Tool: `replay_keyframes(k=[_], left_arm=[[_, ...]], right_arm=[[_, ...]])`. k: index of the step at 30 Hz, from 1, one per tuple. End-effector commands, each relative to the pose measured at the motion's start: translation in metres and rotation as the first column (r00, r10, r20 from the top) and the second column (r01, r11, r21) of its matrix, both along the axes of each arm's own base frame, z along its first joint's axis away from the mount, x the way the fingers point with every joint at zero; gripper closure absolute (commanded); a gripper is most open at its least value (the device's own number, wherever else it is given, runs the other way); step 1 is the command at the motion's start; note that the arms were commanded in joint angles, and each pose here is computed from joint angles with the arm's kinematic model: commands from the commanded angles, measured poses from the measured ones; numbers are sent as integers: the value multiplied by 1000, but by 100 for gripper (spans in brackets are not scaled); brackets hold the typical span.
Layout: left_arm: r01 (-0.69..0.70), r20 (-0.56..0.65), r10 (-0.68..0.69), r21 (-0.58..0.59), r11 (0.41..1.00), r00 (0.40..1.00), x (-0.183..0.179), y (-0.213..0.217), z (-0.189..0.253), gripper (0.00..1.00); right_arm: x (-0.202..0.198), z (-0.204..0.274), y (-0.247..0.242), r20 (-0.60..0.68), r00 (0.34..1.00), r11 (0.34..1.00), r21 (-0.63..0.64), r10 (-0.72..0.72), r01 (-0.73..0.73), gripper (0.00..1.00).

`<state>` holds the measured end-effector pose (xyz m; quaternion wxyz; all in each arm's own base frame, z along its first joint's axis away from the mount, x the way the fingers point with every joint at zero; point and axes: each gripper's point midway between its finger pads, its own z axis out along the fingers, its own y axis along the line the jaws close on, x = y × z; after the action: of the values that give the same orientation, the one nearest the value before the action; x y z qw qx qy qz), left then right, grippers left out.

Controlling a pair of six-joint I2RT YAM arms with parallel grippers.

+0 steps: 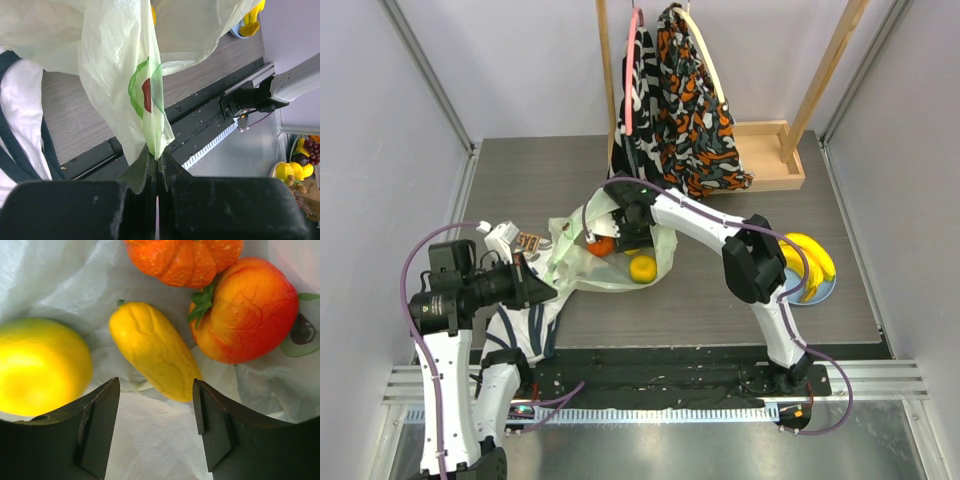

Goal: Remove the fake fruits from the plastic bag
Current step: Take out the fake fruit from the plastic bag.

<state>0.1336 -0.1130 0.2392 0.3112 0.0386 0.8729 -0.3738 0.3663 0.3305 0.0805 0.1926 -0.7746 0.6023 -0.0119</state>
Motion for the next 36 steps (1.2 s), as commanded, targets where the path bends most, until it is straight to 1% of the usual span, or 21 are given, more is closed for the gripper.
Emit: replay_keyframes(k=[1,5,9,12,13,14,16,17,18,20,21,22,25,26,27,28,29,32,34,35,36], left_arm=[[-8,-2,8,7,1000,1000,2,3,0,100],[-17,-6,17,4,1000,1000,5,4,1,100],[-24,-16,24,0,1000,1000,5,5,0,100],[-30,-20,30,-5,1000,999,6,5,-1,100],[-30,-16,30,-6,1000,999,7,5,0,100],[-31,-16,31,-6,999,999,8,5,0,100],[-40,-16,40,-10,999,999,11,6,1,100],[-39,-12,39,-13,999,999,11,6,2,100],[-40,-11,40,-18,999,999,12,5,3,100],[-39,5,39,-24,999,999,15,5,6,100],[-43,18,43,-31,999,999,19,5,9,100],[-43,25,44,-37,998,999,20,4,11,100],[-49,46,53,-75,996,998,32,3,19,100],[-52,54,57,-85,995,997,35,2,23,100],[-44,82,52,-97,994,995,40,1,29,100],[-53,66,61,-117,992,996,44,1,32,100],[-52,77,62,-125,991,995,47,1,38,100],[-60,81,74,-160,985,994,60,0,51,100],[-67,85,84,-186,980,993,69,0,61,100],[-63,94,83,-194,979,992,76,0,66,100],[-58,101,80,-206,977,992,79,-1,70,100]], right_arm=[[12,10,-4,18,998,997,-45,66,-66,33],[12,-13,-7,-21,996,992,-90,85,-86,34],[13,-22,-8,-32,994,988,-110,109,-112,34],[12,-29,-15,-42,993,980,-161,113,-118,38],[12,-28,-15,-44,993,981,-157,113,-118,41],[11,-29,-14,-46,993,981,-154,112,-118,54],[16,-20,-11,-18,996,988,-127,91,-92,69],[18,-14,-8,-3,997,991,-109,81,-81,79],[20,-3,-3,11,998,996,-74,55,-54,81],[16,33,10,32,998,998,35,55,-56,84],[8,47,18,12,998,993,106,55,-56,84],[0,78,23,29,997,981,179,68,-73,85],[-35,114,31,-36,993,946,309,112,-95,84],[-50,135,33,-26,991,931,348,129,-112,84],[-61,136,33,-50,989,925,363,139,-112,84],[-76,142,37,-92,986,911,400,142,-94,84],[-93,158,40,-87,982,892,437,168,-114,84],[-128,168,49,-141,972,870,483,188,-98,84],[-142,191,53,-137,971,834,544,198,-93,85],[-151,209,58,-165,968,800,597,188,-53,85],[-155,218,60,-176,967,785,619,182,-35,85]])
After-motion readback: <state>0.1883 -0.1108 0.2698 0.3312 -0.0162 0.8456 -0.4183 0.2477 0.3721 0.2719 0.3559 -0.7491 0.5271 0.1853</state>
